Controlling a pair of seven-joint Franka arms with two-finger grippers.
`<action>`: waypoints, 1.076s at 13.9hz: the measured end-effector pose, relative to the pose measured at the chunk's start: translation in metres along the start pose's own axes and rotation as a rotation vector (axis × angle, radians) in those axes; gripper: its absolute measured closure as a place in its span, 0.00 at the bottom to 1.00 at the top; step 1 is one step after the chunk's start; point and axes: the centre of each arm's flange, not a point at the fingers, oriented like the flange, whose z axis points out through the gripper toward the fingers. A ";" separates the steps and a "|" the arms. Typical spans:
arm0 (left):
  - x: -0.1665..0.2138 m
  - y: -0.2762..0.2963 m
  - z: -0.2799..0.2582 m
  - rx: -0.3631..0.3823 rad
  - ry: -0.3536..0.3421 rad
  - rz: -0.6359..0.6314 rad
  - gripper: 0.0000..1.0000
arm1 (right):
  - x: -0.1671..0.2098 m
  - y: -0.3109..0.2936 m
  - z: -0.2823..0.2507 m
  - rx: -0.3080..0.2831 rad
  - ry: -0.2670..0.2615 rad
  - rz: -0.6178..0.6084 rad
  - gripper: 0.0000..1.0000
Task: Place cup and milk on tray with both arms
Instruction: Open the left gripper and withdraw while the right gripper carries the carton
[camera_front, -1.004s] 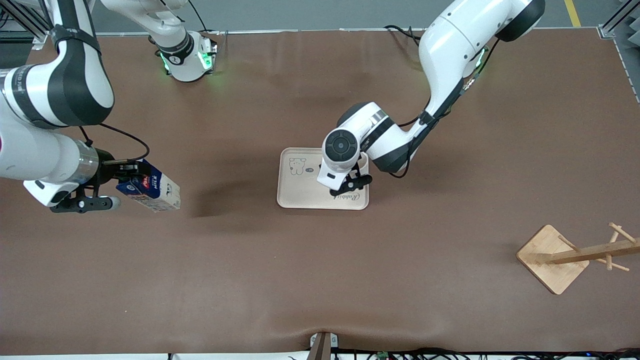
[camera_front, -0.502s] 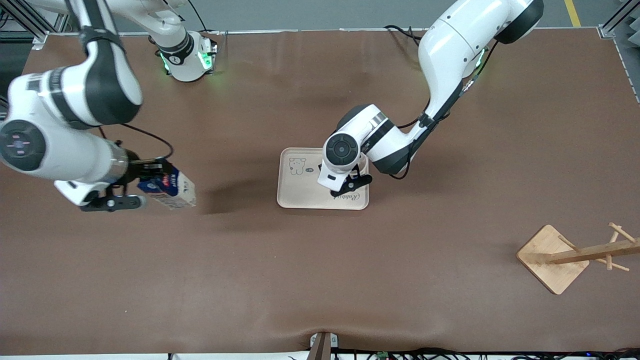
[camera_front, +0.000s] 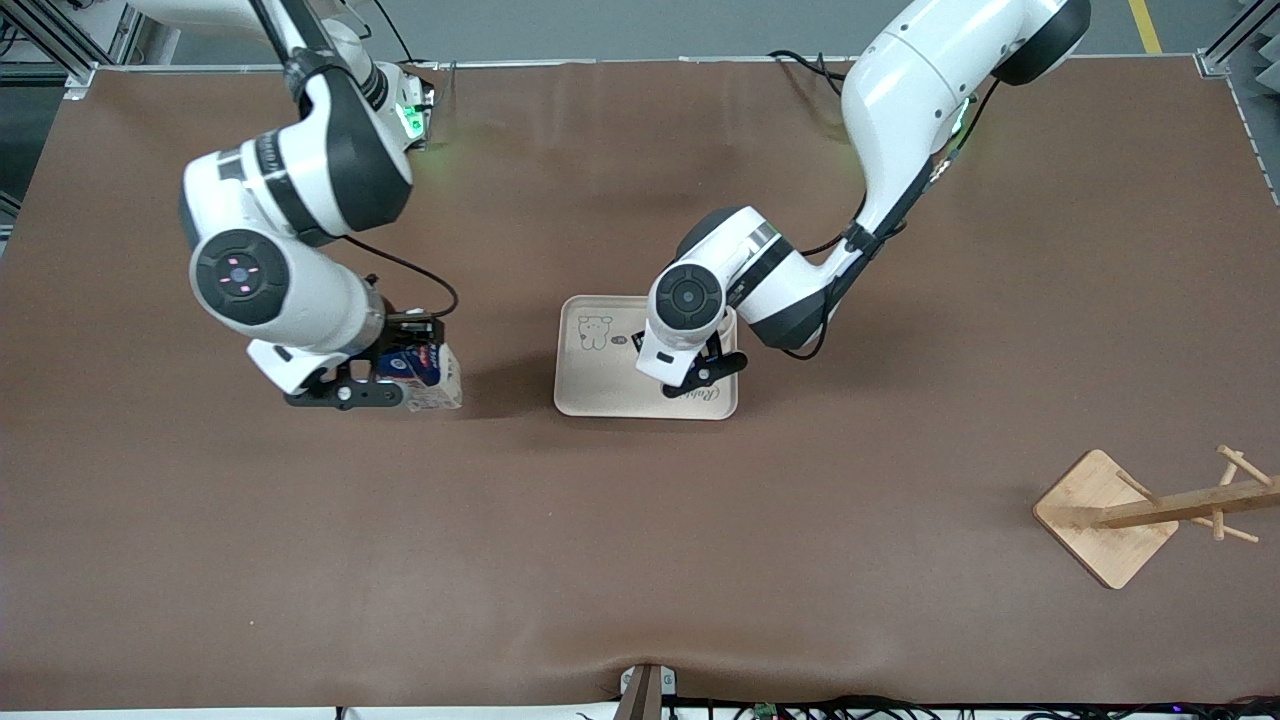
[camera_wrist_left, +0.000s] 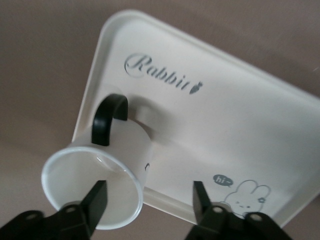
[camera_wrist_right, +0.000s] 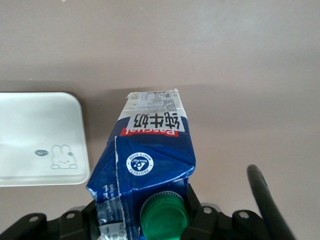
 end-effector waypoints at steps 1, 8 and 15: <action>0.010 -0.006 -0.023 -0.019 0.016 -0.017 0.04 | -0.007 -0.023 0.006 0.015 -0.006 0.021 0.41; 0.099 -0.104 -0.182 -0.158 0.157 -0.131 0.00 | -0.046 -0.143 0.049 0.120 -0.020 0.026 0.41; 0.200 -0.274 -0.260 -0.133 0.221 -0.055 0.00 | -0.052 -0.183 0.106 0.082 -0.059 0.093 0.34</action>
